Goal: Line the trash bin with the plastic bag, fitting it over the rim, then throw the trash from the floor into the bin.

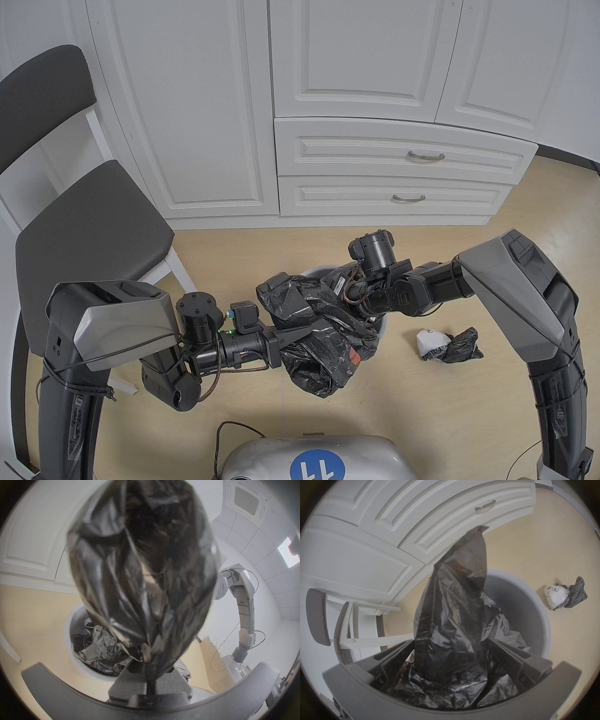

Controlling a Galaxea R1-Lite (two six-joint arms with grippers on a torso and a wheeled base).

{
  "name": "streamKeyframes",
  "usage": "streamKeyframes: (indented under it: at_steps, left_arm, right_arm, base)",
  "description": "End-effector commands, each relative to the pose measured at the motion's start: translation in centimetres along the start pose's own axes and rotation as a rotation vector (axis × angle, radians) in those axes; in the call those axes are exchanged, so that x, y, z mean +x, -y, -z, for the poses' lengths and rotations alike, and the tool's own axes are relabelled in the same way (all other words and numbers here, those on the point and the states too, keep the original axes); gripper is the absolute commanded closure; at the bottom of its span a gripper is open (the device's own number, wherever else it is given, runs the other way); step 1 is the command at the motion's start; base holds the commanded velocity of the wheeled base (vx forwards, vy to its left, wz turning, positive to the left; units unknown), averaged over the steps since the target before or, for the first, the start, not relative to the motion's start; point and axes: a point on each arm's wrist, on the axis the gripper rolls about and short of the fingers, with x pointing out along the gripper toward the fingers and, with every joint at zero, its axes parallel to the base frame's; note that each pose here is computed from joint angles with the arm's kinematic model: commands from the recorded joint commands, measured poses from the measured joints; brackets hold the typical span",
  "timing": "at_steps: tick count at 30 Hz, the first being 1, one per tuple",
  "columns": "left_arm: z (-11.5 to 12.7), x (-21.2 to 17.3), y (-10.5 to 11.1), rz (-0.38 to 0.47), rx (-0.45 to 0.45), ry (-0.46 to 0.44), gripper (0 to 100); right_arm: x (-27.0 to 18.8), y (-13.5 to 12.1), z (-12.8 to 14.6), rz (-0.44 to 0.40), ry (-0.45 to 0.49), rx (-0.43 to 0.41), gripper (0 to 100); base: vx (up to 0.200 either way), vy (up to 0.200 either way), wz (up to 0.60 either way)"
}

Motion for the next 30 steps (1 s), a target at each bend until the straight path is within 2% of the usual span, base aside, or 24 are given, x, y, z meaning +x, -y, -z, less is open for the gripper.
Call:
streamKeyframes:
  at_steps: [1,8,13,14,20,24,30]
  left_arm:
    - [0.1,-0.2,0.0,-0.004,-0.004,-0.002,100]
    - [-0.1,-0.3,-0.1,-0.008,-0.002,0.000,100]
    - [-0.1,-0.5,0.0,-0.009,-0.003,-0.003,100]
    - [0.0,-0.4,0.0,-0.009,-0.004,-0.004,100]
    - [-0.2,-0.5,0.2,-0.006,-0.001,-0.003,100]
    - [0.1,-0.8,0.6,-0.008,-0.007,-0.016,100]
    - [0.4,-0.9,0.4,-0.012,0.003,-0.025,100]
  right_arm:
    - [-1.6,-1.0,-1.1,-0.028,0.030,0.004,0]
    - [-8.2,-3.4,-3.3,-0.103,0.098,-0.007,0]
    - [-9.5,-3.5,-3.2,-0.103,0.112,-0.050,0]
    - [-9.4,-3.5,-3.2,-0.102,0.111,-0.051,100]
    - [-6.6,-2.1,-3.6,-0.066,0.116,-0.043,100]
    - [-2.3,0.1,-4.7,-0.024,0.183,-0.006,100]
    - [0.6,1.1,-5.0,-0.026,0.244,0.019,100]
  base:
    - [0.000,0.000,0.00]
    - [0.000,0.000,0.00]
    - [0.000,0.000,0.00]
    - [0.000,0.000,0.00]
    - [0.000,0.000,0.00]
    - [0.000,0.000,0.00]
    - [0.000,0.000,0.00]
